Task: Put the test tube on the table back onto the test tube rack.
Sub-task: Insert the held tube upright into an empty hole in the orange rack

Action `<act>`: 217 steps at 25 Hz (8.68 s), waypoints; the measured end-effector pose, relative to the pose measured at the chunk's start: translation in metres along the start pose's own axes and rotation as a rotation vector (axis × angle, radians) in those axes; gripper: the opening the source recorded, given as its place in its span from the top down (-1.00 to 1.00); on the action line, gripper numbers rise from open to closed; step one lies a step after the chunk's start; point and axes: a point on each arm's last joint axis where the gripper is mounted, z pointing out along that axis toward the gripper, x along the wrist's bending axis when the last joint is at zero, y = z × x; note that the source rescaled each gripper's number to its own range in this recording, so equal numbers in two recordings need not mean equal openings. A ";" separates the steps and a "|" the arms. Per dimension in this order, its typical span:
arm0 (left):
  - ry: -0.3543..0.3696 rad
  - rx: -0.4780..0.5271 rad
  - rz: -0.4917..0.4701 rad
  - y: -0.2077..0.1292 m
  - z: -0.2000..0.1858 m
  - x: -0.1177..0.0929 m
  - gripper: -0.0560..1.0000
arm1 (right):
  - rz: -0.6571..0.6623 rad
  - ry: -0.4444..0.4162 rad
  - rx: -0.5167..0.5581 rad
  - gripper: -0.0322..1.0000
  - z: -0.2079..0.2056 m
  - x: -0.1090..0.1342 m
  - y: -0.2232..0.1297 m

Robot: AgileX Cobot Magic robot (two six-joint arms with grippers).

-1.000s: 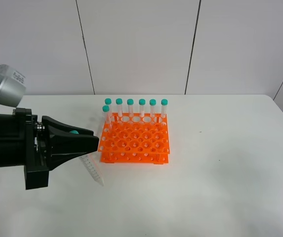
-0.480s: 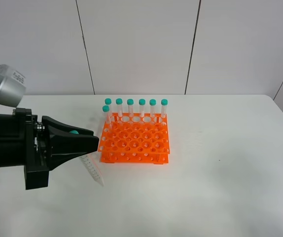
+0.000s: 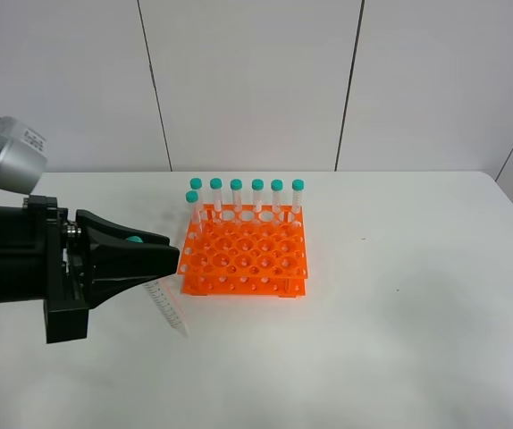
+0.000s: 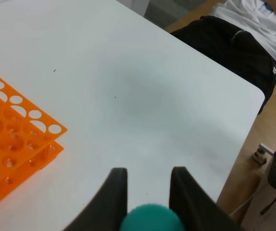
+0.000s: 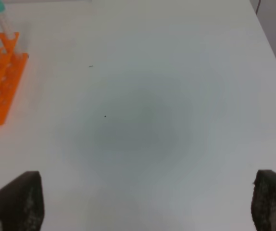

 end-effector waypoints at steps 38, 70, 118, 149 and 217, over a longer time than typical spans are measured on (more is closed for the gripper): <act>0.016 0.001 0.013 0.000 0.000 0.002 0.88 | -0.054 0.103 -0.006 -1.00 0.000 -0.001 0.000; 0.410 -0.058 0.050 0.037 0.118 0.082 0.88 | -0.054 0.103 -0.008 -1.00 0.000 -0.001 0.000; 0.547 0.099 -0.101 0.041 0.216 0.174 0.88 | -0.054 0.103 -0.008 -1.00 0.000 -0.001 0.000; 0.517 0.036 -0.111 0.035 0.216 0.173 0.88 | -0.054 0.103 -0.008 -1.00 0.000 -0.001 0.000; 0.540 0.078 -0.107 0.024 0.215 0.186 0.88 | -0.054 0.103 -0.008 -1.00 0.000 -0.001 0.000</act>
